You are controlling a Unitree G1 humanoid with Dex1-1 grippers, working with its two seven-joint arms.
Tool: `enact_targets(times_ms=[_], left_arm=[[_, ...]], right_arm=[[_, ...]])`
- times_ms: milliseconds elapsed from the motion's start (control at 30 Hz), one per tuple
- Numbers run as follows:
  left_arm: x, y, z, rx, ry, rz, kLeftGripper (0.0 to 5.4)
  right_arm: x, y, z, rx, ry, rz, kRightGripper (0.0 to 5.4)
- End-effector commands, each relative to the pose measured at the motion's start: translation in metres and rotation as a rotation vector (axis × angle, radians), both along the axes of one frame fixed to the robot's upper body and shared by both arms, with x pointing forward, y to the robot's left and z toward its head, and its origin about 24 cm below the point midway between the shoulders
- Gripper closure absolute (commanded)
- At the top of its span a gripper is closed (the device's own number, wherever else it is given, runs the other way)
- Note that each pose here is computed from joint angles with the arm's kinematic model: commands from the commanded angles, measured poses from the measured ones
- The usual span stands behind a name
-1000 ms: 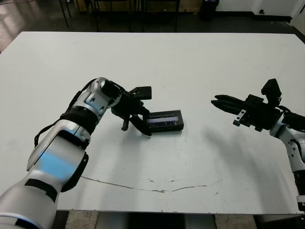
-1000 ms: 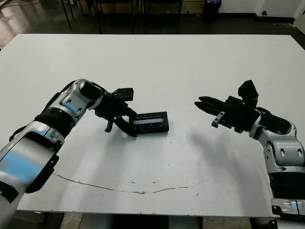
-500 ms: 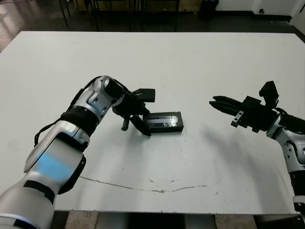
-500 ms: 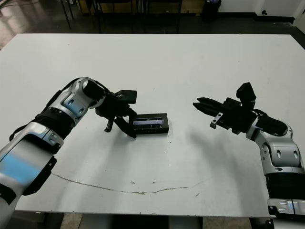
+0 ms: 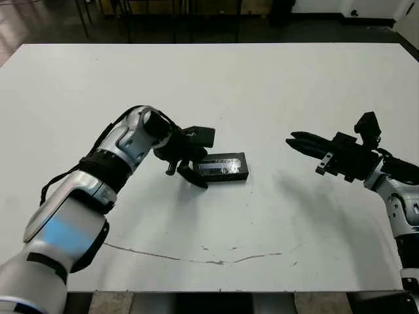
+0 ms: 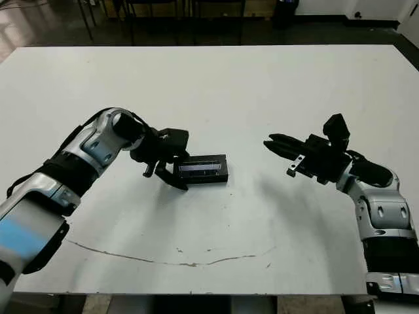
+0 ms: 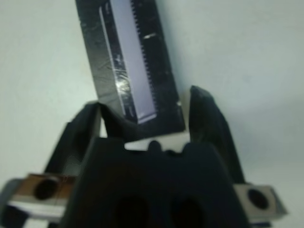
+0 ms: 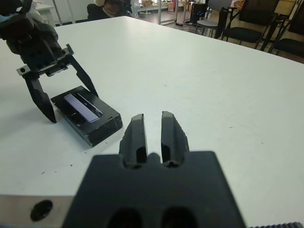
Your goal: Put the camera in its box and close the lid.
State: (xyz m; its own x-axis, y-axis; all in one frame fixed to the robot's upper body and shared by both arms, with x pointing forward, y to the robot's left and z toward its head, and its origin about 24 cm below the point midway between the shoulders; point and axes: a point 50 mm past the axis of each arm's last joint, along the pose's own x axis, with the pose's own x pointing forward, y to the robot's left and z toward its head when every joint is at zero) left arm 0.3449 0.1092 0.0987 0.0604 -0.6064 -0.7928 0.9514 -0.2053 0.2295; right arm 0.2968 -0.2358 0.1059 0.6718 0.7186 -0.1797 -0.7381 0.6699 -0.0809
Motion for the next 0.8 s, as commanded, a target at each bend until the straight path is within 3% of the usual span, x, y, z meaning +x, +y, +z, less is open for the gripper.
enact_targets(times_ms=[33,267,500,667,800], left_arm=[[-0.012,0.041,-0.026,0.072,0.064,0.068,1.71],[-0.021,0.088,-0.001,0.053,-0.066,0.154,0.13],[-0.026,0.111,0.025,-0.094,-0.166,0.351,0.01],[-0.030,0.105,0.027,-0.453,-0.325,0.603,0.83],[-0.038,0.086,0.021,-0.727,-0.354,0.734,1.78]], right_arm=[[0.000,0.000,-0.005,0.006,0.015,0.000,5.40],[0.001,0.001,-0.006,-0.006,0.008,0.001,5.40],[0.004,0.003,-0.005,0.002,0.010,0.004,5.40],[0.005,0.004,-0.005,0.015,0.010,-0.002,5.40],[0.004,0.004,-0.006,0.031,-0.010,-0.014,5.40]])
